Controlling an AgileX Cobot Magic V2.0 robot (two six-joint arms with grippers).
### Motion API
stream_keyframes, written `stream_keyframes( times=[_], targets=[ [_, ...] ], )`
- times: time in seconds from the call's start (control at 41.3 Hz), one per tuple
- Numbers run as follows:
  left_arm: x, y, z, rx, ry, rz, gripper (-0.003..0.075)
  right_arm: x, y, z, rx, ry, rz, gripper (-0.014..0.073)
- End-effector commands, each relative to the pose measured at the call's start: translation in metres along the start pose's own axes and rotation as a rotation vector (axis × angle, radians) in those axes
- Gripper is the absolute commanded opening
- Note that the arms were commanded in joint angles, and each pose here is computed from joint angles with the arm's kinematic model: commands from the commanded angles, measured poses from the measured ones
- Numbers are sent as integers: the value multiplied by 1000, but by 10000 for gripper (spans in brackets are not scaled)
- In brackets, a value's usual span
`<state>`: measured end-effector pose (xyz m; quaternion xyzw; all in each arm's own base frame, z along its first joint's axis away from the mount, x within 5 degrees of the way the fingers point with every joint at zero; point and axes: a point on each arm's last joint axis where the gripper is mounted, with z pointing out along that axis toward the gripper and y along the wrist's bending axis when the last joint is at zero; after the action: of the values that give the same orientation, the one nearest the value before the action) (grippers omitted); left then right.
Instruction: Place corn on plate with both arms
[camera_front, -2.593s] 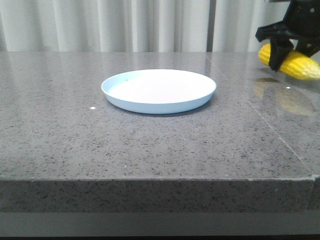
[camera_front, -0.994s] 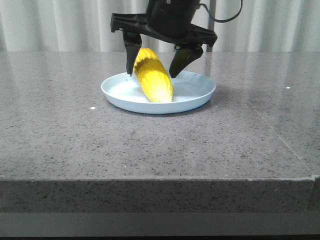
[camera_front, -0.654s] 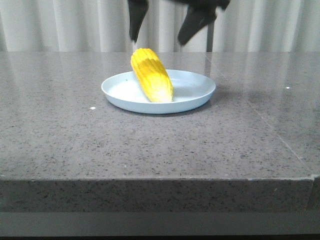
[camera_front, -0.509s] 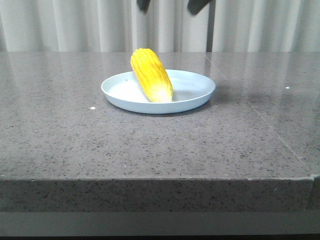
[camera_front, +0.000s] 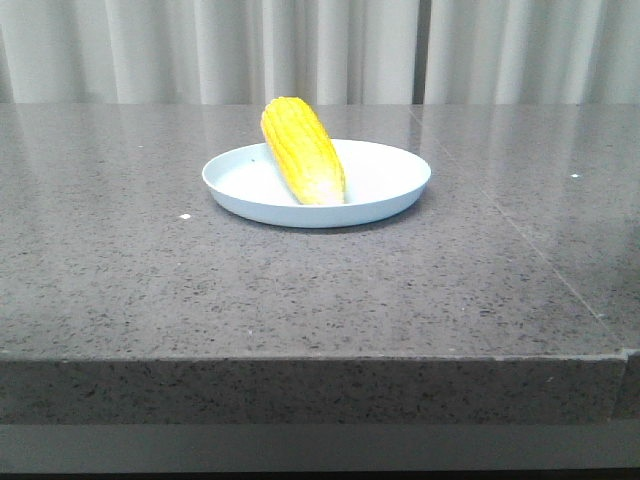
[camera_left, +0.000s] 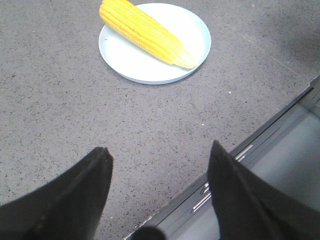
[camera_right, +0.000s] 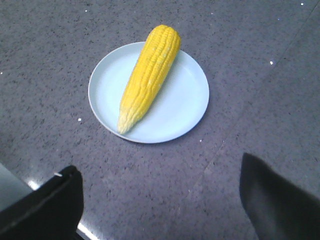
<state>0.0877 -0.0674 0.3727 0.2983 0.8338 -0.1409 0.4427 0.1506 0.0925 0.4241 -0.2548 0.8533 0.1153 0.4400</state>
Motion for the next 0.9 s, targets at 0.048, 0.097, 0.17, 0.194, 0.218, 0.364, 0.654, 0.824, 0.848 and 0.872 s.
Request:
stream_keyframes(
  times=[0.048,0.097,0.17,0.194,0.218,0.364,0.654,0.824,0.848,0.872],
  targets=[
    [-12,-1,-6,6,-92,-9,419,21,-1,-40,18,-98,-20,655],
    [-12,-1,-6,6,-92,-9,419,31,-1,-51,19,-110,-19,655],
    [-12,-1,-6,6,-92,-9,419,44,0,-63,19,-113,-18,655],
    [-12,-1,-6,6,-92,-9,419,48,0,-68,19,-118,-17,655],
    [-12,-1,-6,6,-92,-9,419,51,0,-70,18,-119,-16,655],
    [-12,-1,-6,6,-92,-9,419,67,1,-86,14,-136,-13,655],
    [-12,-1,-6,6,-91,-9,397,73,1,-92,14,-117,-13,584],
    [-12,0,-6,3,-89,-6,202,73,1,-92,14,-115,-13,251],
    [-12,0,-6,0,-89,-3,161,73,1,-92,13,-116,-13,208],
    [-12,0,-6,-2,-89,-2,129,73,1,-92,13,-116,-12,153]
  ],
)
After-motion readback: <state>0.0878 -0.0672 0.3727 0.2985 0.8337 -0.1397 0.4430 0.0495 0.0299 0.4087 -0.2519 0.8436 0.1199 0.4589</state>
